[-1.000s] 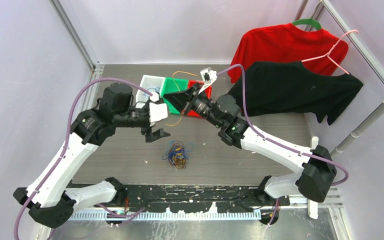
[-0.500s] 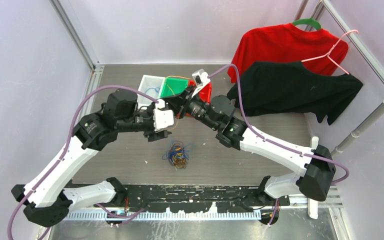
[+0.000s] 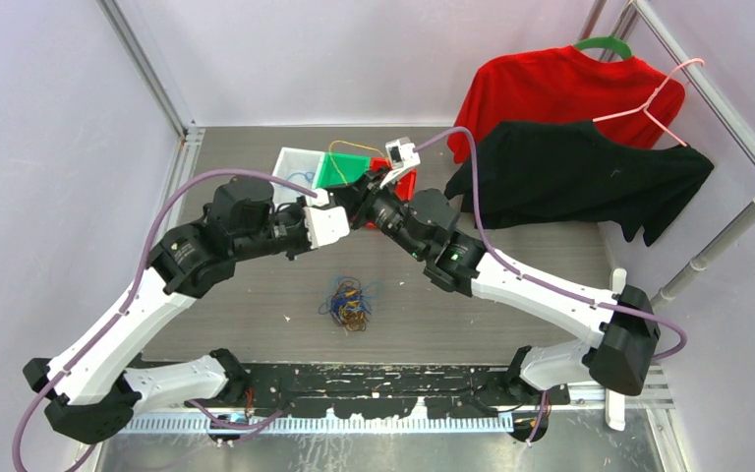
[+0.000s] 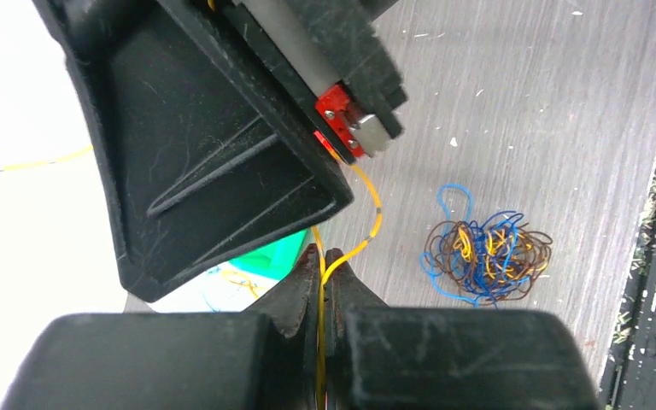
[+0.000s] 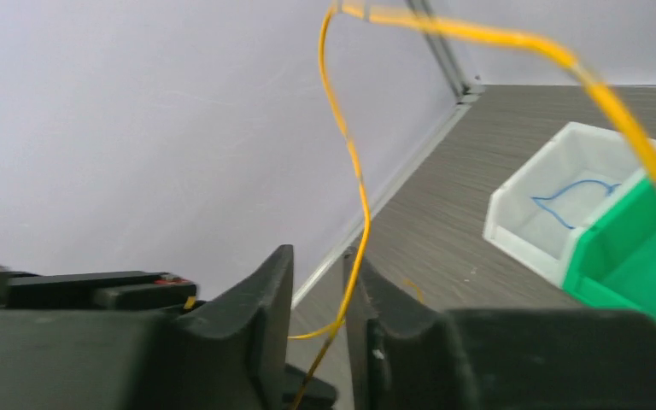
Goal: Untangle the cables
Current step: Adjust the cable.
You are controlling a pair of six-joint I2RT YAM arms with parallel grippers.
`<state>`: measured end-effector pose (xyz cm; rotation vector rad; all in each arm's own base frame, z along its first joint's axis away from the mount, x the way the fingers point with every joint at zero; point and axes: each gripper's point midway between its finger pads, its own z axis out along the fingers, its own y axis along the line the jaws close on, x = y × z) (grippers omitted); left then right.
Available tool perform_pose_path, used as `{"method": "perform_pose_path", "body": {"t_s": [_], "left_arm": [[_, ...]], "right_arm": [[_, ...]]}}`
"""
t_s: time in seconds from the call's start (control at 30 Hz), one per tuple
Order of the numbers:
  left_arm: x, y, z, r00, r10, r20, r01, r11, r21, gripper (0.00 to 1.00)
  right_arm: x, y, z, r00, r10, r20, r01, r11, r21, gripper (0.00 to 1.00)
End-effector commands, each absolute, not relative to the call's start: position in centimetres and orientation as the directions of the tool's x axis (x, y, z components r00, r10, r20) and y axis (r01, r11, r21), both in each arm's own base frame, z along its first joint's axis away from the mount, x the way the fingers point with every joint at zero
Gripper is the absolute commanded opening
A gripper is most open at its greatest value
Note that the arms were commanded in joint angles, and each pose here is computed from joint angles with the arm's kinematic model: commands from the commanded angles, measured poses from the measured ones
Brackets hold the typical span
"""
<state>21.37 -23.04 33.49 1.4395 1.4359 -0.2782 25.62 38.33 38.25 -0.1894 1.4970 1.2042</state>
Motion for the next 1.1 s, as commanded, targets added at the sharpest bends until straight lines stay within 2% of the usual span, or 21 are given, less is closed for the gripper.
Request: {"method": "perform_pose_path", "body": {"t_s": [0.0,0.03,0.13,0.27,0.33,0.43,0.57,0.67,0.73,0.83,0.87,0.97,1.07], "left_arm": [[19.3,-23.5,37.0,0.307,0.488,-0.817,0.849,0.249,0.467,0.0],[18.8,-23.5,36.9,0.295,0.481,-0.826,0.861,0.241,0.448,0.0],[18.5,-23.2,36.4,0.21,0.476,-0.854,0.886,0.276,0.371,0.0],[18.0,-22.1,34.3,0.031,0.493,-0.869,0.928,0.309,0.208,0.0],[18.0,-21.7,33.6,-0.051,0.487,-0.872,0.941,0.316,0.121,0.0],[18.3,-21.2,33.6,-0.105,0.472,-0.875,0.942,0.329,0.065,0.0],[17.6,-21.2,33.7,-0.099,0.485,-0.869,0.954,0.294,0.055,0.0],[17.5,-21.1,33.7,-0.115,0.496,-0.861,0.956,0.29,0.039,0.0],[18.0,-21.1,34.1,-0.107,0.49,-0.865,0.95,0.308,0.058,0.0],[19.7,-20.9,35.1,-0.084,0.465,-0.881,0.917,0.383,0.115,0.0],[20.3,-20.9,35.4,-0.079,0.456,-0.886,0.905,0.405,0.128,0.0],[21.6,-20.7,35.6,-0.059,0.444,-0.894,0.876,0.452,0.167,0.0],[22.2,-20.7,36.0,-0.04,0.431,-0.901,0.863,0.469,0.186,0.0]], "right_arm": [[27.0,35.7,39.8,-0.358,0.582,-0.73,-0.597,0.459,0.658,0.48],[27.2,35.1,39.6,-0.38,0.59,-0.712,-0.584,0.444,0.679,0.56],[27.1,33.5,39.5,-0.469,0.595,-0.653,-0.566,0.364,0.739,0.68],[25.8,31.1,39.7,-0.559,0.533,-0.635,-0.604,0.263,0.752,0.82],[25.2,30.0,39.5,-0.584,0.486,-0.65,-0.617,0.254,0.744,0.85],[23.7,29.1,38.0,-0.601,0.334,-0.726,-0.658,0.308,0.687,0.87],[22.8,27.0,36.6,-0.494,0.124,-0.86,-0.738,0.464,0.491,0.9],[22.2,26.0,36.6,-0.4,0.025,-0.916,-0.799,0.481,0.362,0.93],[19.8,26.8,36.7,-0.419,-0.049,-0.907,-0.854,0.361,0.375,0.93],[17.0,28.9,37.9,-0.534,-0.046,-0.844,-0.84,0.136,0.525,0.93],[15.9,29.6,38.6,-0.577,-0.039,-0.816,-0.817,0.032,0.576,0.93],[14.5,31.6,40.3,-0.688,-0.001,-0.725,-0.715,-0.172,0.678,0.92],[12.5,33.0,41.7,-0.704,-0.015,-0.71,-0.678,-0.284,0.678,0.94]]}}
